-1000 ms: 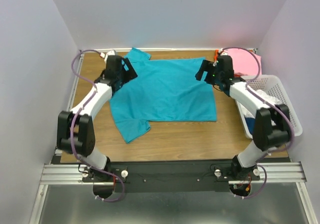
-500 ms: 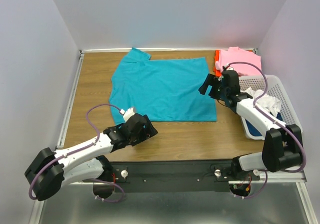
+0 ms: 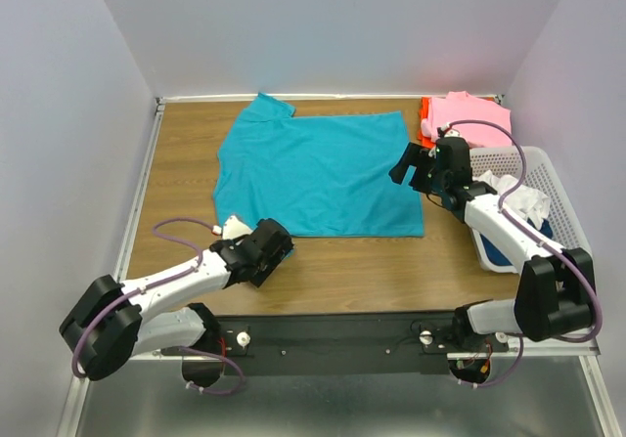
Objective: Fold and stack the t-shirts
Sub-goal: Fold the tshirt
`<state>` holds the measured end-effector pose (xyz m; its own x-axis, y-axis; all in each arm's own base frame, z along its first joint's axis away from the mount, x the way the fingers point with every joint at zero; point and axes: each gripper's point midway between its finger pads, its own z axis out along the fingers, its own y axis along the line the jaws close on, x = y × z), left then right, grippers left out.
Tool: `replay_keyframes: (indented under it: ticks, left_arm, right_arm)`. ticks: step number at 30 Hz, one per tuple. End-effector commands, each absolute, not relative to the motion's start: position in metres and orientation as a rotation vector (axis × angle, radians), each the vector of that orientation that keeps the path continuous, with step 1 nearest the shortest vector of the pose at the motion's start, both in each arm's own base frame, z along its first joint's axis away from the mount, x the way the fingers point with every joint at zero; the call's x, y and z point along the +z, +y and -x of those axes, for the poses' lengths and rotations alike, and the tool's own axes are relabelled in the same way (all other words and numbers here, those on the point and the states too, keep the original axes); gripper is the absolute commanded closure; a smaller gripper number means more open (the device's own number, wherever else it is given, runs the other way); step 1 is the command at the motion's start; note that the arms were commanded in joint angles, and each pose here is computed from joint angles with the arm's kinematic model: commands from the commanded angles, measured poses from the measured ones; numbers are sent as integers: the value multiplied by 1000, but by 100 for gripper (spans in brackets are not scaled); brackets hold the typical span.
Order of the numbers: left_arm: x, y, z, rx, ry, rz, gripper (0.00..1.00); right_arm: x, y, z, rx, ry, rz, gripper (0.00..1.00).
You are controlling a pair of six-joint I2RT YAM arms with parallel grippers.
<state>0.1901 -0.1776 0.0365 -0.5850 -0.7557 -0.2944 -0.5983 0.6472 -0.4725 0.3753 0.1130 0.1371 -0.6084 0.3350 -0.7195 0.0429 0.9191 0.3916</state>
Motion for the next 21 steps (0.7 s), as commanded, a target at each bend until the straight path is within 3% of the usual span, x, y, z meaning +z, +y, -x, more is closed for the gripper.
replay_keyframes:
  ticks: [1, 10, 13, 14, 17, 21]
  left_arm:
    - [25, -113, -195, -185, 2258, 1199, 15]
    - [31, -83, -218, -171, 2176, 1205, 28]
    - [27, -84, -219, -139, 2210, 1181, 48]
    - [23, -85, -218, -121, 2232, 1164, 67]
    - [23, -91, -222, -120, 2266, 1128, 92]
    - [20, -96, -227, -97, 2304, 1087, 100]
  right_arm:
    - [142, 108, -372, 406, 2181, -261, 0]
    - [139, 97, -375, 333, 2174, -289, 0]
    - [137, 96, -376, 329, 2177, -297, 0]
    - [135, 96, -375, 331, 2182, -300, 0]
    - [132, 96, -373, 329, 2187, -319, 0]
    - [129, 91, -368, 317, 2184, -351, 0]
